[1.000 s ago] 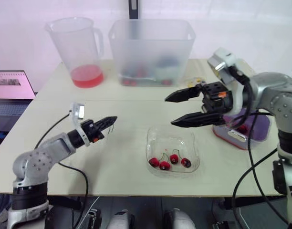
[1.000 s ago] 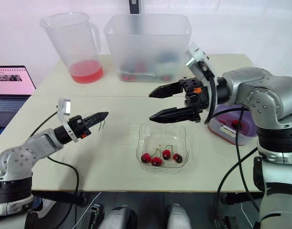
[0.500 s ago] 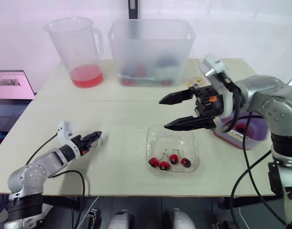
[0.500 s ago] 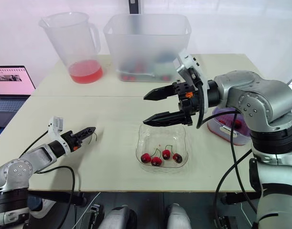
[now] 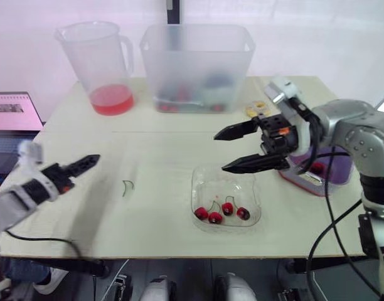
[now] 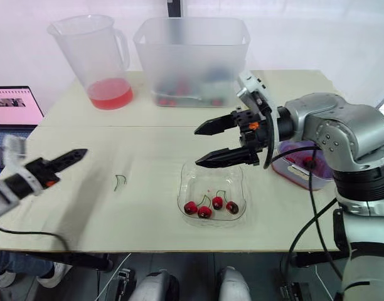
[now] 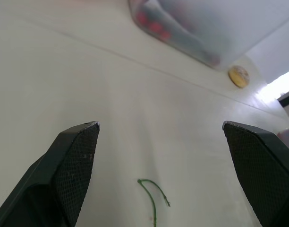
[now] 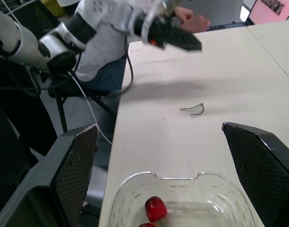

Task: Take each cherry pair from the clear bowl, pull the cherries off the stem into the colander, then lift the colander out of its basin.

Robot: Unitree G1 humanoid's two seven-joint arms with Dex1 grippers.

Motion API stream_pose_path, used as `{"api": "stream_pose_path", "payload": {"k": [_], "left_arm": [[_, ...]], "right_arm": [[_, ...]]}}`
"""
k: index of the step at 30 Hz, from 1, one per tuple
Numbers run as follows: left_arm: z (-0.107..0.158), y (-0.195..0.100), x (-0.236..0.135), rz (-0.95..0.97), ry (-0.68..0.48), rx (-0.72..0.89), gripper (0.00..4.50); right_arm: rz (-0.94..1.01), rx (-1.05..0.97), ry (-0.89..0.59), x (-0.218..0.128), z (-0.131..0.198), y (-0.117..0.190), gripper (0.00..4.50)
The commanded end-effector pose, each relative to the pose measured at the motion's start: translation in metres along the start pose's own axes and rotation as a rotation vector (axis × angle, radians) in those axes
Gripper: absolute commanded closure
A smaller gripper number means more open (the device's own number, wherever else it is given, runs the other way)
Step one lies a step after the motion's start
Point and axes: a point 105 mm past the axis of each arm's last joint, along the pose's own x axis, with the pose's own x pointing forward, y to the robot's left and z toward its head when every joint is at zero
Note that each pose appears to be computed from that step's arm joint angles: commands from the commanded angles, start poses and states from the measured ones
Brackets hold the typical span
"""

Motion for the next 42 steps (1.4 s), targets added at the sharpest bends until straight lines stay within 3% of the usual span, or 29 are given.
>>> {"api": "stream_pose_path", "payload": {"k": [1,6,12,15,19,26,32,35,40,42], "left_arm": [[0.016,-0.042,-0.02,-0.226,0.031,0.171,0.12],[-0.005,-0.105,-0.028,-0.59,0.198,0.32,0.12],[-0.049,-0.125,-0.007,-0.717,0.366,0.455,0.12],[-0.057,-0.14,0.001,-0.799,0.335,0.462,0.12],[-0.065,-0.146,0.007,-0.836,0.379,0.491,0.12],[-0.046,-0.159,0.021,-0.864,0.232,0.523,0.12],[-0.049,-0.159,0.022,-0.851,0.232,0.554,0.12],[-0.054,-0.151,0.021,-0.821,0.252,0.549,0.0],[-0.058,-0.145,0.025,-0.788,0.271,0.553,0.0],[-0.061,-0.142,0.026,-0.782,0.288,0.547,0.0]], "right_arm": [[-0.064,-0.038,0.07,-0.012,-0.003,-0.003,0.0],[-0.094,-0.07,0.272,-0.018,-0.034,0.002,0.0],[-0.124,-0.205,0.48,0.008,-0.076,0.003,0.0],[-0.134,-0.252,0.581,0.015,-0.089,0.0,0.0],[-0.099,-0.2,0.604,0.029,-0.096,0.001,0.0],[-0.039,-0.255,0.688,0.047,-0.113,0.0,0.0],[-0.058,-0.268,0.749,0.046,-0.124,-0.005,0.0],[-0.055,-0.262,0.765,0.045,-0.126,-0.003,0.77],[-0.057,-0.285,0.805,0.044,-0.134,-0.004,3.21],[-0.056,-0.29,0.807,0.045,-0.134,-0.004,3.21]]}}
